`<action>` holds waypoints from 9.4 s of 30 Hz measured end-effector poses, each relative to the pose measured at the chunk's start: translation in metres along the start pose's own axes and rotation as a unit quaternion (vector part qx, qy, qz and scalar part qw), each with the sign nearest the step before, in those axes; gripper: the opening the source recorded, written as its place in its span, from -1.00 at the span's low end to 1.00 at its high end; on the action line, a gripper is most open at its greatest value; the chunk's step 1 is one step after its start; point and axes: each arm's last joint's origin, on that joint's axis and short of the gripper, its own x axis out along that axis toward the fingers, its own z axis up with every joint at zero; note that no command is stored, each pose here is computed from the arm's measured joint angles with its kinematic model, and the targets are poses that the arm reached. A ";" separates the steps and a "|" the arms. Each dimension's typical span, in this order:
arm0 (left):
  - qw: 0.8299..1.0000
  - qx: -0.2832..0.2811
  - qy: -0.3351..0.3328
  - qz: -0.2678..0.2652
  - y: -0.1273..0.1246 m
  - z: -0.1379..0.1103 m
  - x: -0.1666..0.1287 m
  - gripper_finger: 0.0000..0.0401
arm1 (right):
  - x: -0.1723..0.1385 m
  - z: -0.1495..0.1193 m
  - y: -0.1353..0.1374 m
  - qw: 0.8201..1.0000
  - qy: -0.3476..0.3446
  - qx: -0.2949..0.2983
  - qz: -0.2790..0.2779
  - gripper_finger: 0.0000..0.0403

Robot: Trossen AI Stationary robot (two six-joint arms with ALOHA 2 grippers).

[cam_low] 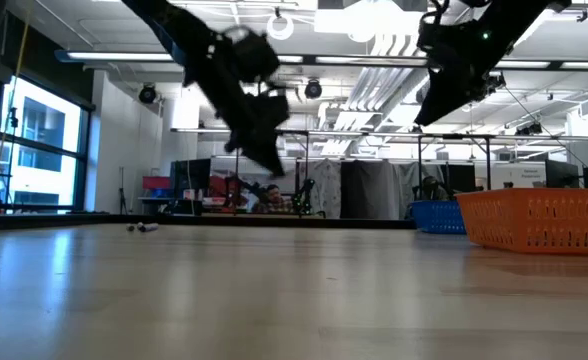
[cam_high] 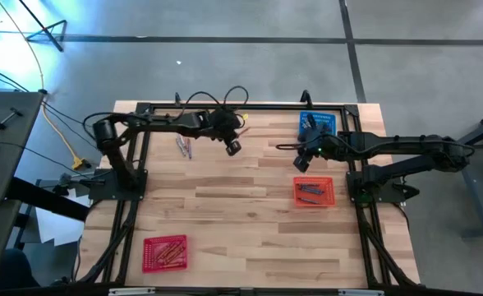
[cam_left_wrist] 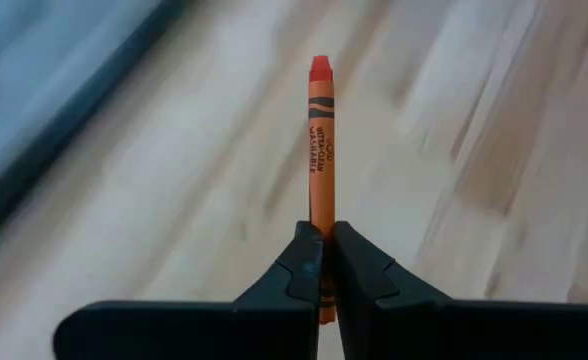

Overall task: Sort crayons
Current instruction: Put the orange crayon into the red bin, then put the gray crayon into the blue bin

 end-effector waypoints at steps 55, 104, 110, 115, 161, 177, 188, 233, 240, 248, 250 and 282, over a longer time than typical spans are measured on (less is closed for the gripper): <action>0.852 -0.390 0.350 0.003 -0.252 -0.235 -0.258 -0.99 | 0.050 -0.045 -0.001 0.989 -0.114 0.059 0.070 -0.37; 0.848 -0.387 0.362 0.037 -0.273 -0.249 -0.226 -0.91 | 0.050 -0.047 0.001 0.988 -0.106 0.039 0.102 -0.37; 0.857 -0.364 0.365 0.011 -0.275 -0.246 -0.225 -0.91 | 0.050 -0.047 0.001 0.988 -0.106 0.039 0.102 -0.37; 0.870 -0.335 0.362 0.002 -0.274 -0.243 -0.222 -0.91 | 0.050 -0.048 0.001 0.989 -0.099 0.037 0.100 -0.37; 0.891 -0.339 0.301 0.033 -0.267 -0.237 -0.212 -0.91 | 0.049 -0.043 0.001 0.986 -0.125 0.046 0.100 -0.37; 0.894 -0.323 0.309 0.023 -0.268 -0.236 -0.211 -0.91 | 0.049 -0.043 0.001 0.986 -0.124 0.046 0.100 -0.37; 0.892 -0.335 0.303 0.025 -0.268 -0.235 -0.211 -0.80 | 0.049 -0.043 0.001 0.986 -0.124 0.046 0.100 -0.37; 0.933 -0.270 -0.002 0.237 -0.152 -0.088 -0.094 -0.63 | 0.049 -0.043 0.001 0.986 -0.125 0.046 0.100 -0.37; 0.929 -0.263 0.034 0.257 -0.112 -0.085 -0.064 -0.63 | 0.049 -0.043 0.001 0.986 -0.125 0.046 0.100 -0.37; 0.917 -0.271 0.059 0.287 -0.086 -0.080 -0.056 -0.63 | 0.049 -0.043 0.001 0.986 -0.125 0.046 0.100 -0.37; 0.915 -0.276 0.061 0.287 -0.084 -0.079 -0.055 -0.63 | 0.049 -0.043 0.001 0.986 -0.125 0.046 0.100 -0.37; 0.935 -0.246 0.009 0.256 -0.084 -0.064 -0.047 -0.63 | 0.049 -0.043 0.001 0.986 -0.125 0.046 0.100 -0.37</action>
